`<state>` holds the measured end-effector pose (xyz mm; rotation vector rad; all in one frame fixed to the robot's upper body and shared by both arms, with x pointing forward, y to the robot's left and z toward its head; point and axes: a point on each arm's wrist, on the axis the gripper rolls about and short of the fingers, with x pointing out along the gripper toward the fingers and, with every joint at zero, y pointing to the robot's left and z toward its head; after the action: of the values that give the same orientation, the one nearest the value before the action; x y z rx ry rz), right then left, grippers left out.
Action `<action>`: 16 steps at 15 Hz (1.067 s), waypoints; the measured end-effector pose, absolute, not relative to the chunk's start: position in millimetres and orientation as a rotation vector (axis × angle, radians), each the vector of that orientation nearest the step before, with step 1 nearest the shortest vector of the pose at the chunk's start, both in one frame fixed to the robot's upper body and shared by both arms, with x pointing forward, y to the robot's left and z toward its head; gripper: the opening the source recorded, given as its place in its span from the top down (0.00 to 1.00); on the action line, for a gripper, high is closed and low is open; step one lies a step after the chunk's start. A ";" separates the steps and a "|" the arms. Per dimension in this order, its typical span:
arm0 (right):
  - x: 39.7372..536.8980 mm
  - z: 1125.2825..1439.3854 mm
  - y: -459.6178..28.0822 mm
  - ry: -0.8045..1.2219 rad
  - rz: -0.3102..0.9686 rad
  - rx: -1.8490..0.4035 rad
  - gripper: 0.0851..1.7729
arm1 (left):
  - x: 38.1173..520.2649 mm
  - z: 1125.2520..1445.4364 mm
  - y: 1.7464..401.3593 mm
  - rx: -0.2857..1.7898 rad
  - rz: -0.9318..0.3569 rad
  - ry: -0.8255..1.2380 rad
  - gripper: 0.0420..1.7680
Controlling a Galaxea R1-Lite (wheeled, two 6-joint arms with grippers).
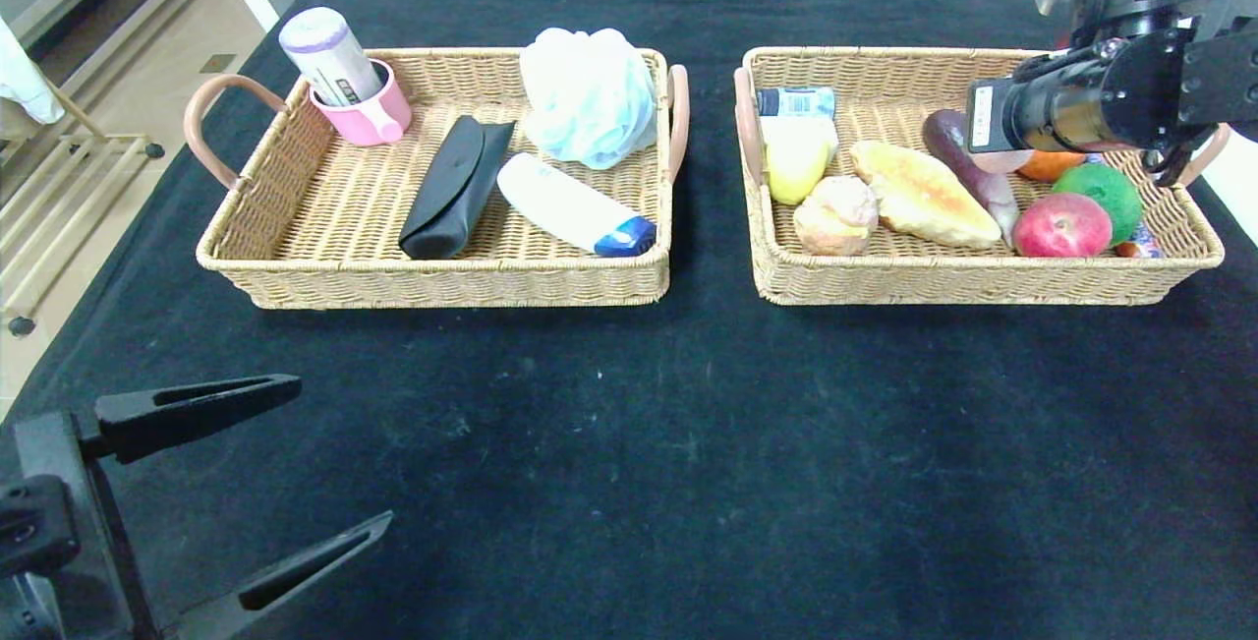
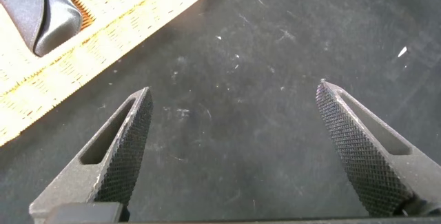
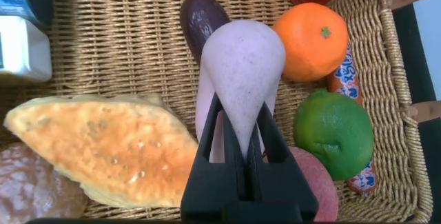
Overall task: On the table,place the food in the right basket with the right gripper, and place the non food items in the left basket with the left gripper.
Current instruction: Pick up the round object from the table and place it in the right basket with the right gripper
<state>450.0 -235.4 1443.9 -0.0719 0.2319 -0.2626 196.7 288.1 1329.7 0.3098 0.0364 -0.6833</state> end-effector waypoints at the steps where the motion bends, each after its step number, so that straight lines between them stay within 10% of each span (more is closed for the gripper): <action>1: 450.5 1443.4 -235.4 0.233 -0.262 -0.071 0.90 | 196.6 1329.7 288.1 0.310 -0.683 0.036 0.03; 8: 450.3 1441.4 -232.9 0.241 -0.253 -0.074 0.38 | 196.2 1330.3 288.3 0.310 -0.683 0.033 0.03; 16: 445.0 1439.7 -231.5 0.255 -0.244 -0.084 0.16 | 196.0 1330.2 288.4 0.310 -0.682 0.032 0.03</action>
<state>445.0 -231.5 1439.7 -0.0841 0.2550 -0.2444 196.0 288.4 1330.2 0.3098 0.0322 -0.6822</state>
